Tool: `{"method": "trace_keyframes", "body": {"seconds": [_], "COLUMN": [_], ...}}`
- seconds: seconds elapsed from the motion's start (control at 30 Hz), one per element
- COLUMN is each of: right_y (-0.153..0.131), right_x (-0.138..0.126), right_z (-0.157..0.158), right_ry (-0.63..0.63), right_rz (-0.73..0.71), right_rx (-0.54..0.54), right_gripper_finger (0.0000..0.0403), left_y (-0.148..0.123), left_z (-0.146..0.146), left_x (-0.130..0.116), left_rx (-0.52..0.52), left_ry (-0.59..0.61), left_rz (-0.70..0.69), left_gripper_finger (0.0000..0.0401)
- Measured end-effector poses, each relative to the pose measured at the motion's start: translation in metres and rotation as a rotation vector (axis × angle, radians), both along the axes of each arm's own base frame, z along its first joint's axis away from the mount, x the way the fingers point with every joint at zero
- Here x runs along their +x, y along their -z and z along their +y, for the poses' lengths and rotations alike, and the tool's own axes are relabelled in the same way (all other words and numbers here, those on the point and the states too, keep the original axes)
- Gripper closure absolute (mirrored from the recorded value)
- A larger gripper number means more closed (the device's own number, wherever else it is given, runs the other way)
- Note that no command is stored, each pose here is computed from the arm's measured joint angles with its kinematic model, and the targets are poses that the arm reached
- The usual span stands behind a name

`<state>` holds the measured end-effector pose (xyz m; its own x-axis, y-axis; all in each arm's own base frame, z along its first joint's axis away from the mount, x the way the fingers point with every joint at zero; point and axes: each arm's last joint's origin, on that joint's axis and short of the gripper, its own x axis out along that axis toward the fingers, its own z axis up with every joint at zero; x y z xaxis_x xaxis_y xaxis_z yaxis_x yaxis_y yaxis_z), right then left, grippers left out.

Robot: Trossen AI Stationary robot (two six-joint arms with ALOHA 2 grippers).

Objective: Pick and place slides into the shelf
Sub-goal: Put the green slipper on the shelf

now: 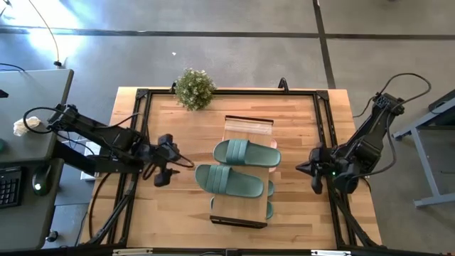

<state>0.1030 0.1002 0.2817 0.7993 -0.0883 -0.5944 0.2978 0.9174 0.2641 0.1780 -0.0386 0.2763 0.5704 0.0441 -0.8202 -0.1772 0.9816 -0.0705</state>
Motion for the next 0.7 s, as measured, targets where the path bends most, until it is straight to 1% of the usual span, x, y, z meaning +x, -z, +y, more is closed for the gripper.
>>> {"method": "trace_keyframes", "body": {"seconds": [0.03,0.07,0.17,0.23,0.3,0.37,0.43,0.5,0.57,0.63,0.7], "right_y": [-0.001,-0.001,-0.001,0.001,0.002,0.003,0.002,0.003,0.006,0.011,0.017], "right_x": [0.001,0.002,0.005,0.005,0.006,0.007,0.009,0.014,0.021,0.027,0.033], "right_z": [0.001,0.003,0.006,0.006,0.007,0.008,0.011,0.017,0.025,0.034,0.039], "right_ry": [-0.015,-0.034,-0.084,-0.106,-0.111,-0.114,-0.130,-0.154,-0.182,-0.205,-0.192], "right_rz": [-0.013,-0.018,-0.011,0.011,0.019,0.022,0.011,-0.003,-0.015,-0.006,0.003], "right_rx": [-0.016,-0.041,-0.083,-0.108,-0.108,-0.112,-0.124,-0.150,-0.171,-0.212,-0.240], "right_gripper_finger": [0.0403,0.0403,0.0403,0.0403,0.0403,0.0403,0.0403,0.0403,0.0403,0.0403,0.0403], "left_y": [0.003,0.003,0.006,0.007,0.008,0.008,0.010,0.010,0.012,0.016,0.021], "left_z": [0.001,0.001,0.001,0.001,0.001,0.000,-0.002,-0.006,-0.009,-0.012,-0.012], "left_x": [-0.002,0.000,-0.002,0.001,0.000,0.004,0.006,0.014,0.019,0.027,0.029], "left_rx": [0.020,0.025,0.037,0.030,0.027,0.022,0.007,-0.030,-0.040,-0.029,0.013], "left_ry": [-0.009,-0.013,-0.026,-0.034,-0.044,-0.052,-0.011,0.074,0.143,0.189,0.221], "left_rz": [0.032,0.031,0.074,0.071,0.084,0.066,0.080,0.045,0.044,0.037,0.066], "left_gripper_finger": [0.0135,0.0135,0.0135,0.0135,0.0135,0.0135,0.0135,0.0135,0.0135,0.0136,0.0142]}}
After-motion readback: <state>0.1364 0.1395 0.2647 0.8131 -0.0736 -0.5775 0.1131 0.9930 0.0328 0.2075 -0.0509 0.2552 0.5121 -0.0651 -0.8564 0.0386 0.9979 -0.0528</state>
